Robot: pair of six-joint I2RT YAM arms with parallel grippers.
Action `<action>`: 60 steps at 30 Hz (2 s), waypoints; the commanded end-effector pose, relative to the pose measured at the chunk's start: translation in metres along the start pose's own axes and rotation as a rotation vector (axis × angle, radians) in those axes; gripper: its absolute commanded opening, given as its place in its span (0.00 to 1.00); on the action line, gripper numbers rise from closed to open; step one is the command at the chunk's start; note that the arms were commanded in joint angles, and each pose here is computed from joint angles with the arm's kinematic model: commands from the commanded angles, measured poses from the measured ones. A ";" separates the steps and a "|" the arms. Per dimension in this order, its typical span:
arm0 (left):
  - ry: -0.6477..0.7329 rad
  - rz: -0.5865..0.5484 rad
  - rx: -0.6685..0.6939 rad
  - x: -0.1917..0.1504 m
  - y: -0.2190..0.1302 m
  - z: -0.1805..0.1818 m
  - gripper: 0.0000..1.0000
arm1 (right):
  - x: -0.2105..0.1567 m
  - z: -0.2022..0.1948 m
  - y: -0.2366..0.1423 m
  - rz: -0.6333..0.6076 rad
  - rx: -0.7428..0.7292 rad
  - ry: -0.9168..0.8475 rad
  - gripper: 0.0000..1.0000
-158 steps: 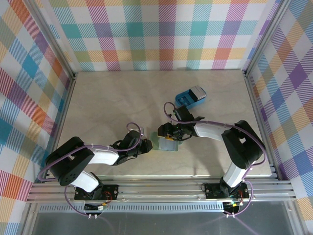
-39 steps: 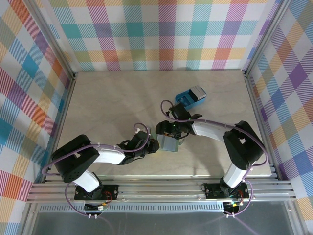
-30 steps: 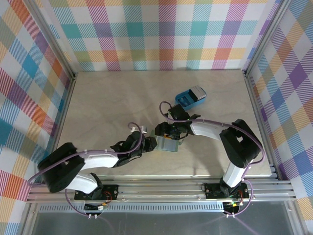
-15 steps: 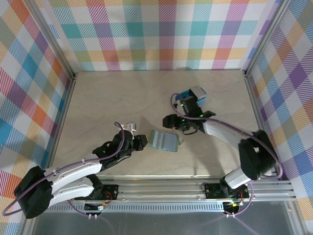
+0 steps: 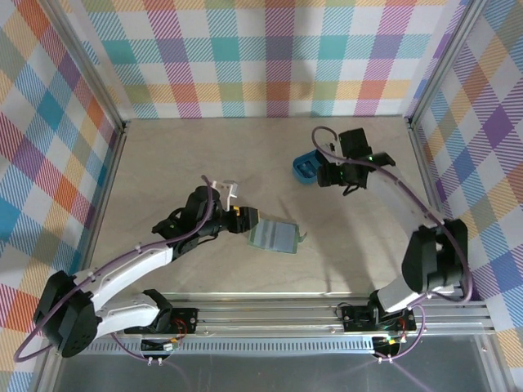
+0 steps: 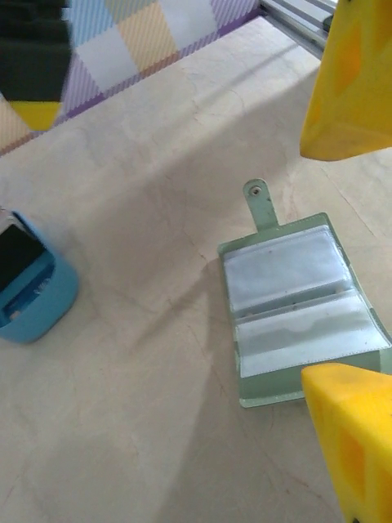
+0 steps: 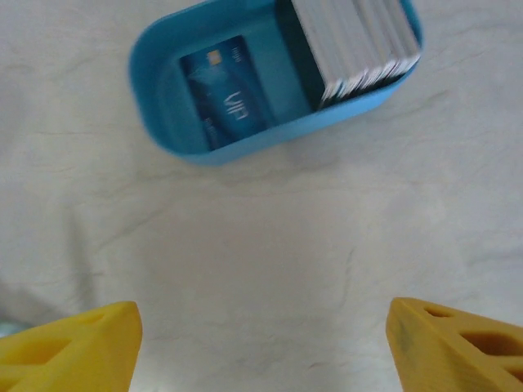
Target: Put the credit cards into the card holder
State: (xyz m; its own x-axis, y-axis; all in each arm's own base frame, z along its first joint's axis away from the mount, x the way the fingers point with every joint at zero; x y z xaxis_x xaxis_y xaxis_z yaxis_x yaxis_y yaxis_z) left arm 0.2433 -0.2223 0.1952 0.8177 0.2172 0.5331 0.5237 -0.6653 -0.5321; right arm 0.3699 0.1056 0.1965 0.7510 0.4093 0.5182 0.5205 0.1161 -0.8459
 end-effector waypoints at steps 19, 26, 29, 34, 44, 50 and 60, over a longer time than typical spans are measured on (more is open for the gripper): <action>-0.051 0.128 -0.148 -0.020 0.026 0.001 0.88 | 0.046 -0.041 0.069 0.198 -0.203 -0.270 0.81; -0.074 0.149 -0.128 -0.024 0.036 0.008 0.88 | 0.046 -0.041 0.085 0.222 -0.192 -0.298 0.83; -0.089 0.167 -0.121 -0.029 0.039 0.012 0.88 | 0.049 -0.039 0.089 0.210 -0.179 -0.313 0.83; -0.099 0.170 -0.117 -0.033 0.039 0.015 0.88 | 0.056 -0.043 0.094 0.207 -0.196 -0.335 0.83; -0.114 0.157 -0.188 -0.035 0.036 0.010 0.88 | 0.069 -0.049 0.110 0.202 -0.230 -0.377 0.84; -0.109 0.143 -0.176 -0.037 0.036 0.014 0.88 | 0.079 -0.053 0.121 0.206 -0.270 -0.414 0.86; -0.121 0.143 -0.168 -0.038 0.035 0.017 0.88 | 0.085 -0.054 0.142 0.232 -0.311 -0.476 0.91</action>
State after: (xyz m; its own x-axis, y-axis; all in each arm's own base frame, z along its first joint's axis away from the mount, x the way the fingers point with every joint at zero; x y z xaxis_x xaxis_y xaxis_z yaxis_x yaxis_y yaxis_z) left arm 0.2336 -0.2458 0.1399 0.9173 0.1678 0.3612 0.3428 -0.7943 -0.5015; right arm 0.5229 0.1056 0.1230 0.6458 0.7460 0.1625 0.4965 -0.2488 -0.8316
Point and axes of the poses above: each hand's point on the last joint's axis, 136 mm out from that joint toward the fingers, its own y axis out along the fingers, its own z axis along the line the jaws close on, x = y × z, the point moved 4 cm from there along -y, back along the fingers, and after that the axes turned 13 degrees about -y, right-handed, at the moved point
